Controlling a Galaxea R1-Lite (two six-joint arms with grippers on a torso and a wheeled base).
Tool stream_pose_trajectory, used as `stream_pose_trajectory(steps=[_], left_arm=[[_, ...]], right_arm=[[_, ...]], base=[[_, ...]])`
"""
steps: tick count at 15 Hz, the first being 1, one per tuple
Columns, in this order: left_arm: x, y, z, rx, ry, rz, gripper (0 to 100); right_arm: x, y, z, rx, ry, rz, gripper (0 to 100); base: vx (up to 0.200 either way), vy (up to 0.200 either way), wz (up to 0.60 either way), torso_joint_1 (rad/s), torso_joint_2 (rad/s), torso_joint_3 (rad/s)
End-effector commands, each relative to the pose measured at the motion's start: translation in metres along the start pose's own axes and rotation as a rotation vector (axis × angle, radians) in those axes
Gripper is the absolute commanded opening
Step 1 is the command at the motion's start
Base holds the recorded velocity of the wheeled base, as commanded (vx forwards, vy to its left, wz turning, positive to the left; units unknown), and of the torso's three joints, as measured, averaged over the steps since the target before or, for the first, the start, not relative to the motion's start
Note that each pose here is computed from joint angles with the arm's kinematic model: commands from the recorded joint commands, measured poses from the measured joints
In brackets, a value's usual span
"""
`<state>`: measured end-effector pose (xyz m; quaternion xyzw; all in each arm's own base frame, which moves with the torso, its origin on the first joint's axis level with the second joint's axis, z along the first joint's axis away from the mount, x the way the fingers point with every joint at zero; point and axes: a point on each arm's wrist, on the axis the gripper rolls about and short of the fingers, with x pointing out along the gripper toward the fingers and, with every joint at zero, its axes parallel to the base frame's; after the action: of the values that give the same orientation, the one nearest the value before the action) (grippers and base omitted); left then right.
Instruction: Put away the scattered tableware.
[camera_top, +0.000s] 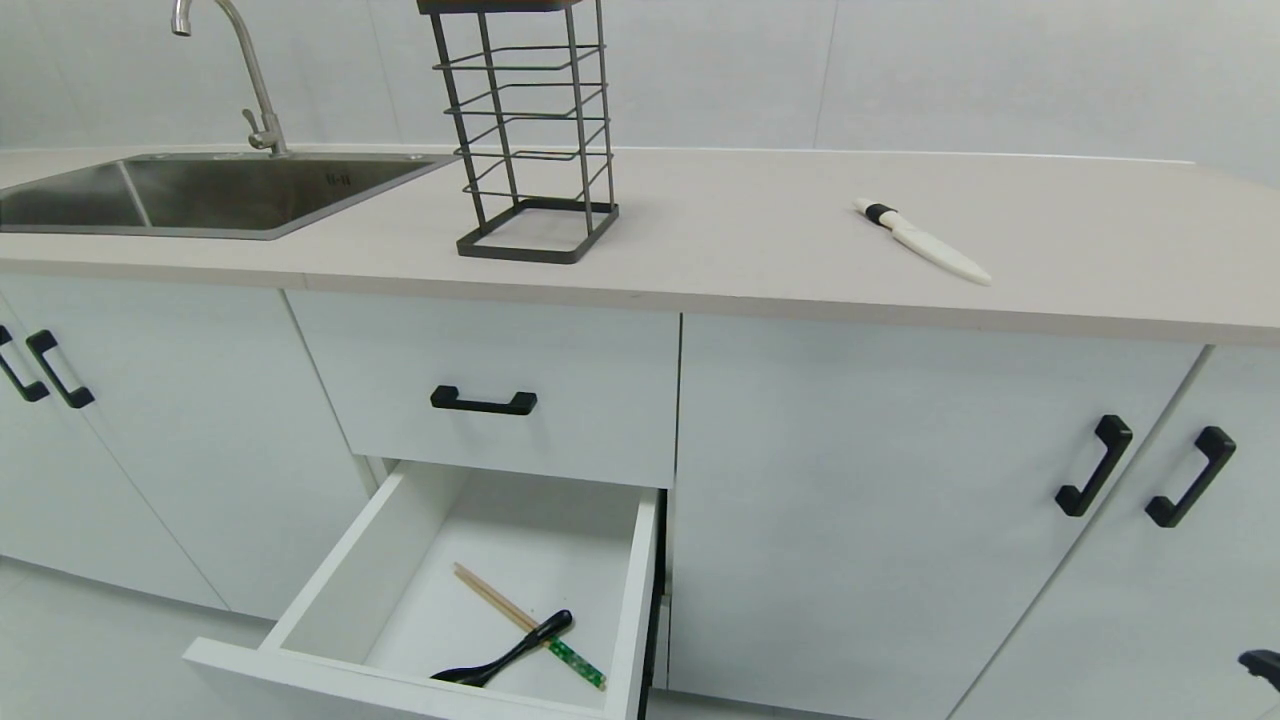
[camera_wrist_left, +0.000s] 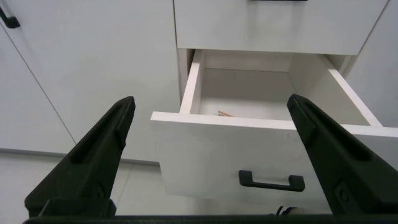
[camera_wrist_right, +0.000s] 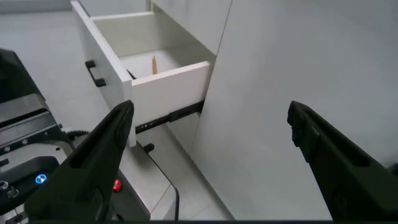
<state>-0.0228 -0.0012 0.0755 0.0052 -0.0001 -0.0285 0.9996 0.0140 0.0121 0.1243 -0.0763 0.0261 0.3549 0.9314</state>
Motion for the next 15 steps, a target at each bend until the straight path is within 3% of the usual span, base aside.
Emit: stream_pose_trajectory(steps=[1, 4, 10, 15], left_arm=[[0.0, 0.0, 0.0, 0.0, 0.002, 0.0, 100], [0.0, 0.0, 0.0, 0.0, 0.0, -0.001, 100], [0.0, 0.0, 0.0, -0.001, -0.002, -0.003, 100], [0.0, 0.0, 0.0, -0.003, -0.002, -0.001, 100]], right_arm=[[-0.013, 0.0, -0.004, 0.005, -0.054, -0.074, 100], [-0.013, -0.001, -0.004, 0.011, -0.051, -0.117, 100], [-0.019, -0.002, 0.01, 0.057, -0.085, -0.477, 100], [-0.029, 0.007, 0.003, 0.063, -0.117, -0.645, 100]], base=[[0.0, 0.0, 0.0, 0.0, 0.0, 0.0], [0.0, 0.0, 0.0, 0.0, 0.0, 0.0], [0.0, 0.0, 0.0, 0.0, 0.0, 0.0], [0.0, 0.0, 0.0, 0.0, 0.0, 0.0]])
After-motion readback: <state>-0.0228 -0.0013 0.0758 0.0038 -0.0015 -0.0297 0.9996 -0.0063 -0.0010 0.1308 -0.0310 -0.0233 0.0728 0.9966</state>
